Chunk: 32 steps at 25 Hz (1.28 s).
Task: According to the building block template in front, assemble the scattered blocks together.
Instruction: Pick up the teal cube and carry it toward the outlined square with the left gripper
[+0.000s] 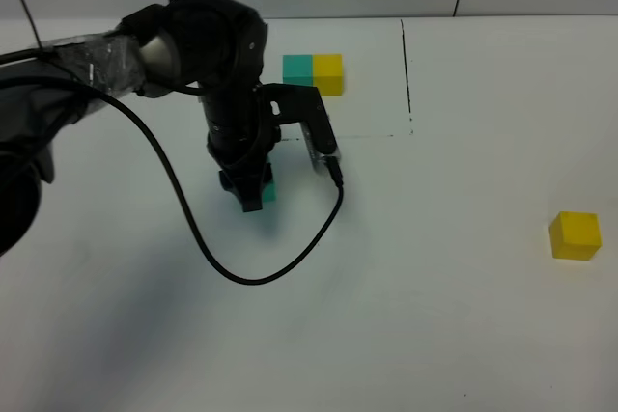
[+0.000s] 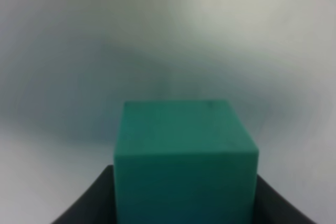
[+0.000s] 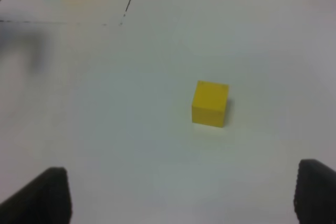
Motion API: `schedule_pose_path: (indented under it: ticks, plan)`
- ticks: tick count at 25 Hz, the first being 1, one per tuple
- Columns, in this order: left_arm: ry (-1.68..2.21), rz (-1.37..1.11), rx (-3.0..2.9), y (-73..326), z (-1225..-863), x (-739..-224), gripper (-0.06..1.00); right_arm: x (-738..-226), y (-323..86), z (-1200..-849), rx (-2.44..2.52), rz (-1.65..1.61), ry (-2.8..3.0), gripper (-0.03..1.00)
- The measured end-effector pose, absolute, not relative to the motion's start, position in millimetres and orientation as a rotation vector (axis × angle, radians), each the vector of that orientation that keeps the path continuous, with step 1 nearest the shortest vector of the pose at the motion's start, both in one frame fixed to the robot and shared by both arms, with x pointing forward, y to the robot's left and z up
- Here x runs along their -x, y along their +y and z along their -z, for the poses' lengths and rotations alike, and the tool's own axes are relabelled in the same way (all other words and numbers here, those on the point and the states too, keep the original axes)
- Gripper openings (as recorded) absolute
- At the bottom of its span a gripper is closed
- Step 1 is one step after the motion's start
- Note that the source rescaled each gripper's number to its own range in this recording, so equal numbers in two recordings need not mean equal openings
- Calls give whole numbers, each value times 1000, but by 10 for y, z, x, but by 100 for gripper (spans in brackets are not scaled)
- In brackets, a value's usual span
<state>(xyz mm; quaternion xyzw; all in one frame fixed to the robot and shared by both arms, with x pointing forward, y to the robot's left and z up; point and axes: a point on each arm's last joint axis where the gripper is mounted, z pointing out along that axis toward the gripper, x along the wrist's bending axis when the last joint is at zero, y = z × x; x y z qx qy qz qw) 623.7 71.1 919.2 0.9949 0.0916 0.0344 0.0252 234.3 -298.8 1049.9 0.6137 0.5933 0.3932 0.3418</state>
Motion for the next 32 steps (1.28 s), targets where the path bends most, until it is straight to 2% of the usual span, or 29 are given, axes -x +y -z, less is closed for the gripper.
schedule_pose_path:
  ticks: [8,32]
  plan:
    - [129,-47,-3116,357,-9061,-6340,1,-2343,-2988,-10499,-1596,-1023,1543,90]
    - [51,25,-3049,256,-8943,-6324,1,-2343,-2988,-10499,-1596,-1023,1543,90]
